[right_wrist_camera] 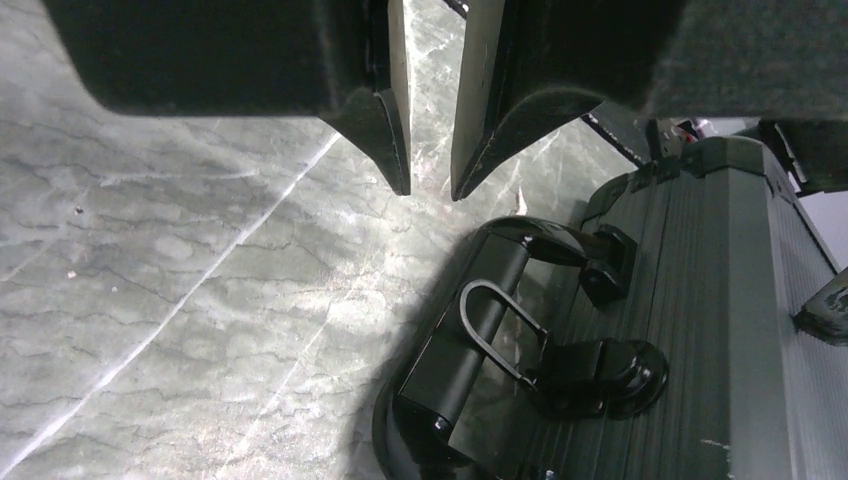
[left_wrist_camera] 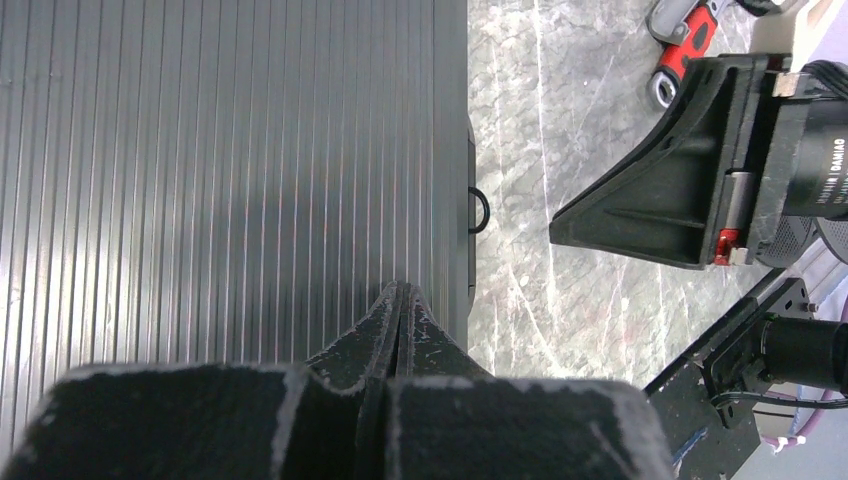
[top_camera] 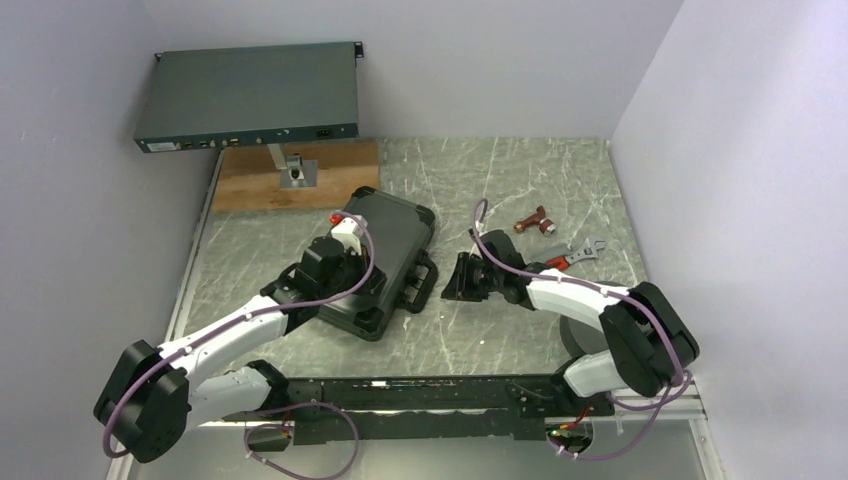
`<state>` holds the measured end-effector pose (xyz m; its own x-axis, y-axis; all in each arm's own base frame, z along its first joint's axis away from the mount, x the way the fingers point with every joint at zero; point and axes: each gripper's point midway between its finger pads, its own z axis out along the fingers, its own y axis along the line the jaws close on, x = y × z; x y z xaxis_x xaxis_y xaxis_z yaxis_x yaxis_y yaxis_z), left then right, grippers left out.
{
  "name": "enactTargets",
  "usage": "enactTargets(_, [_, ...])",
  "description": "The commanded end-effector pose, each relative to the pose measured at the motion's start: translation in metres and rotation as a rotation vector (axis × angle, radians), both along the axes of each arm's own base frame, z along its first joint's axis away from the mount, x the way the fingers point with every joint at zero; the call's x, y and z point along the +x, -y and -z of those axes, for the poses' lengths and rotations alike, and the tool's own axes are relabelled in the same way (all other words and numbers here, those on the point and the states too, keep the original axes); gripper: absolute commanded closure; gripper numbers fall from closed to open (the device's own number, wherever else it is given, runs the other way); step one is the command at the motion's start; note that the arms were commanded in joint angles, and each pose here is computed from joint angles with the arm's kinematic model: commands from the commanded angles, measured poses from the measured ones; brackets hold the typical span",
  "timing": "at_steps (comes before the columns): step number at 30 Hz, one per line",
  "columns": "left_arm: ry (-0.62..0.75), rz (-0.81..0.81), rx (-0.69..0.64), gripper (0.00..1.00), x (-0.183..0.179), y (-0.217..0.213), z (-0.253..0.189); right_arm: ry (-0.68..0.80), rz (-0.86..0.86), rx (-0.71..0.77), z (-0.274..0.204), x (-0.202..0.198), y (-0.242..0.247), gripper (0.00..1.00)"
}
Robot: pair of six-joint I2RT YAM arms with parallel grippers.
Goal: Pack up texas hold em set
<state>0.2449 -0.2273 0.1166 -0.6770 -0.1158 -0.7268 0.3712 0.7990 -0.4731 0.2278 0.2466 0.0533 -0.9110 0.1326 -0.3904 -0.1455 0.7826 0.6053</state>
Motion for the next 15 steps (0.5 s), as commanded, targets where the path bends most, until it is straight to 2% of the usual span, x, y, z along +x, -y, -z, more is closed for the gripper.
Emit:
enactTargets(1, [-0.212, 0.022, 0.157, 1.0, -0.04, -0.022, 0.065, 0.007, -0.011, 0.038, 0.004, 0.008, -0.01, 0.77])
enactTargets(15, [-0.222, 0.027, 0.165, 1.0, -0.041, -0.022, 0.069, -0.049, -0.024, 0.047, 0.025, 0.017, -0.024, 0.78])
